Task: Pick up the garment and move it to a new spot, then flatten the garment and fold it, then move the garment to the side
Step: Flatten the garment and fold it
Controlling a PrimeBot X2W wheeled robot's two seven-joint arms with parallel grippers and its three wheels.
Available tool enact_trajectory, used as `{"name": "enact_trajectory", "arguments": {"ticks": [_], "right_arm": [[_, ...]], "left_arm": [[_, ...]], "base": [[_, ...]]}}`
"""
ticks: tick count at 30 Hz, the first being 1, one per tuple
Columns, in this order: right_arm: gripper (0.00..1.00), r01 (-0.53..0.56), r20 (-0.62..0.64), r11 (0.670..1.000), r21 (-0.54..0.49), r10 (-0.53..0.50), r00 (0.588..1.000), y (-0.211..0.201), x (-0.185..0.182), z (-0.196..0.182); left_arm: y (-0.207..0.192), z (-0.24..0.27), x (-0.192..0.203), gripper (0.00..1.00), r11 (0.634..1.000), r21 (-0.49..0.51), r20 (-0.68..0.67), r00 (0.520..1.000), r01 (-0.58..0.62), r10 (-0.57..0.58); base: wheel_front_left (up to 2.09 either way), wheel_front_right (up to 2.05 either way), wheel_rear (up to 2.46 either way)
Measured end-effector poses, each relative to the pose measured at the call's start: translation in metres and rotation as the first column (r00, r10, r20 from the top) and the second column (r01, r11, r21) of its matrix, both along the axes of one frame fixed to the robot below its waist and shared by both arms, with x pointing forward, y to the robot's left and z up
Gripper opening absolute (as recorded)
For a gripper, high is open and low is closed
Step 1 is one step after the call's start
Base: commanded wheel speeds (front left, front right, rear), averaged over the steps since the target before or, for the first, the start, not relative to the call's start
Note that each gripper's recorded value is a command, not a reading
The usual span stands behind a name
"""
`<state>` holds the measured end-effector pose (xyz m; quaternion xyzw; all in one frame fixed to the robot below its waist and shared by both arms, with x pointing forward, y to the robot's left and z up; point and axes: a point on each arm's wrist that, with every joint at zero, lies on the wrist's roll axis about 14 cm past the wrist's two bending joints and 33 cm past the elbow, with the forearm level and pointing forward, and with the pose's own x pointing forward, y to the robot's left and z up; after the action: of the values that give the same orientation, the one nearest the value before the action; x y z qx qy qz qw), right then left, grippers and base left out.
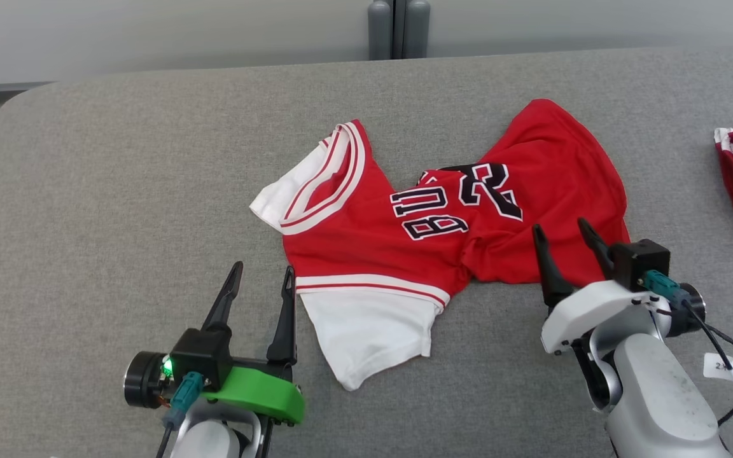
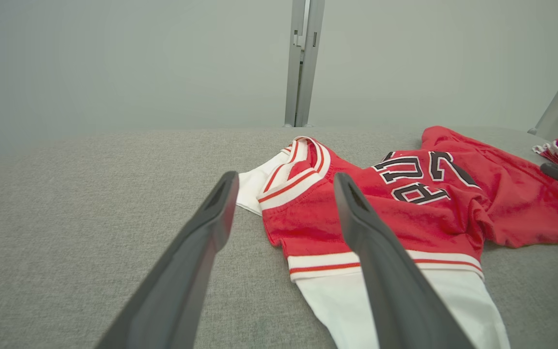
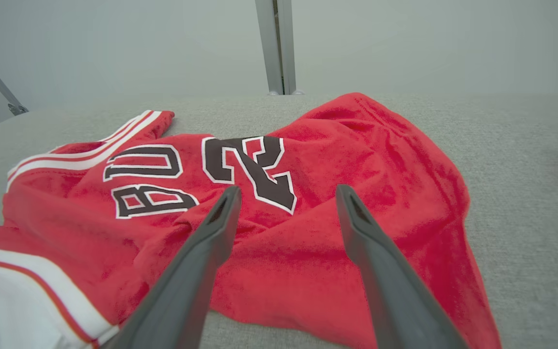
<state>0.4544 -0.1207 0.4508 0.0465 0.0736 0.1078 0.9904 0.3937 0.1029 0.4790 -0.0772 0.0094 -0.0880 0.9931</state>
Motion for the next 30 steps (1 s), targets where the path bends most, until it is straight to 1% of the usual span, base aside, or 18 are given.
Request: {"name": "enact_trajectory", "arguments": {"ticks": [6,10,20,24,30], "right_arm": [[1.0,0.079,0.057,0.996,0.033,-0.08,0.995,-0.026,-0.02,0.016],[1.0,0.1,0.095,0.994,0.051,-0.105,0.99,-0.034,-0.034,0.027],[1.0,0.1,0.165,0.991,0.087,-0.114,0.98,-0.036,-0.06,0.051],[1.0,0.095,0.186,0.991,0.091,-0.111,0.976,-0.034,-0.062,0.06],[1.0,0.078,0.18,0.993,0.087,-0.093,0.979,-0.029,-0.063,0.059]], "left_arm": [[0.0,0.004,-0.006,1.0,1.0,-0.024,0.006,1.0,-0.007,0.007],[0.005,0.004,-0.014,1.0,0.998,-0.061,-0.006,1.0,-0.026,0.025],[0.018,0.007,-0.031,1.0,0.994,-0.077,-0.003,0.997,-0.071,0.071],[0.02,0.009,-0.036,1.0,0.993,-0.081,0.002,0.997,-0.081,0.082],[0.024,0.01,-0.04,1.0,0.992,-0.082,0.006,0.995,-0.096,0.097]], "base": [[0.0,0.0,0.0],[0.0,0.0,0.0],[0.0,0.0,0.0],[0.0,0.0,0.0],[0.0,0.0,0.0]]}}
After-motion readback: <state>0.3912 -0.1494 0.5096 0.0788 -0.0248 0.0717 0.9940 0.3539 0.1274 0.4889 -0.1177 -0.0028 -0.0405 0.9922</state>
